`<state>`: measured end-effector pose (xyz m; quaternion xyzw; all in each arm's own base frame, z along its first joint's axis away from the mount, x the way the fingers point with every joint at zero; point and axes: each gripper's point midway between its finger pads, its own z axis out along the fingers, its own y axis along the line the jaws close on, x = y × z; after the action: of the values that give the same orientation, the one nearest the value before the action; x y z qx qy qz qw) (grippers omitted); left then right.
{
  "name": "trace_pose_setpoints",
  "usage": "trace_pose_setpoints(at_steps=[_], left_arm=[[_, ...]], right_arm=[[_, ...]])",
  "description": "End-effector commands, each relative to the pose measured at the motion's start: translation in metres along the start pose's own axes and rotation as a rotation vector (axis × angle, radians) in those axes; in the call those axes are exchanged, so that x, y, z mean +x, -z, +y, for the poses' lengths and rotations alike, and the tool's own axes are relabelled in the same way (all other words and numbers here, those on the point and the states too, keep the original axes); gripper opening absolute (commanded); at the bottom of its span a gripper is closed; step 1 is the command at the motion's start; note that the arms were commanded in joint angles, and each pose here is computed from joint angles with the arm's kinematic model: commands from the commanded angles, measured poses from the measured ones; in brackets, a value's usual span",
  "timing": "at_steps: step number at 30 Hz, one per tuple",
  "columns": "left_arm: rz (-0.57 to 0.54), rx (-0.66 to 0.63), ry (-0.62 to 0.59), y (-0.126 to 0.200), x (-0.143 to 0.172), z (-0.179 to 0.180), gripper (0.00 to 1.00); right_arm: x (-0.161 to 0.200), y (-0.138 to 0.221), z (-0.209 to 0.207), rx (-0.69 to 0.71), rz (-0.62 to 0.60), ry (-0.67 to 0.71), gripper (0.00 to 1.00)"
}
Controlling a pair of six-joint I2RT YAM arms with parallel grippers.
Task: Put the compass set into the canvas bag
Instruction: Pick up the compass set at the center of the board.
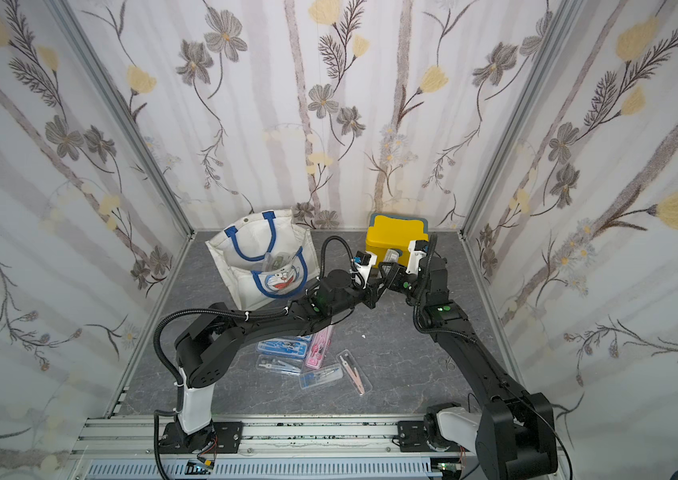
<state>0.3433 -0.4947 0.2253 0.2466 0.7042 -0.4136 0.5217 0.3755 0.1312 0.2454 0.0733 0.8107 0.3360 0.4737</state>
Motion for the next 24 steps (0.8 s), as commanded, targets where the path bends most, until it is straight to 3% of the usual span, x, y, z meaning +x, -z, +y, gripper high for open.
trace_pose_setpoints(at_steps=[1, 5, 10, 12, 14, 20, 24], left_arm=[[-0.032, 0.027, 0.002, -0.002, -0.01, -0.006, 0.22], [-0.033, 0.03, 0.004, -0.002, -0.011, -0.007, 0.16], [-0.033, 0.038, 0.003, -0.002, -0.011, -0.008, 0.11], [-0.031, 0.033, 0.002, -0.001, -0.012, -0.007, 0.11], [-0.025, 0.014, 0.009, 0.0, -0.012, -0.003, 0.11], [-0.015, -0.068, 0.058, 0.012, -0.033, 0.029, 0.11], [-0.021, -0.155, 0.009, 0.028, -0.054, 0.053, 0.1]], right_arm=[[-0.006, 0.0, 0.007, -0.036, -0.024, 0.014, 0.41], [-0.005, 0.0, 0.006, -0.037, -0.023, 0.013, 0.42], [-0.006, 0.0, 0.005, -0.036, -0.024, 0.01, 0.51], [-0.007, 0.001, 0.003, -0.033, -0.028, 0.008, 0.64], [-0.01, 0.004, 0.0, -0.023, -0.042, 0.007, 1.0], [-0.023, 0.021, -0.007, 0.014, -0.118, 0.036, 1.0], [-0.029, 0.032, -0.01, 0.035, -0.165, 0.063, 0.99]])
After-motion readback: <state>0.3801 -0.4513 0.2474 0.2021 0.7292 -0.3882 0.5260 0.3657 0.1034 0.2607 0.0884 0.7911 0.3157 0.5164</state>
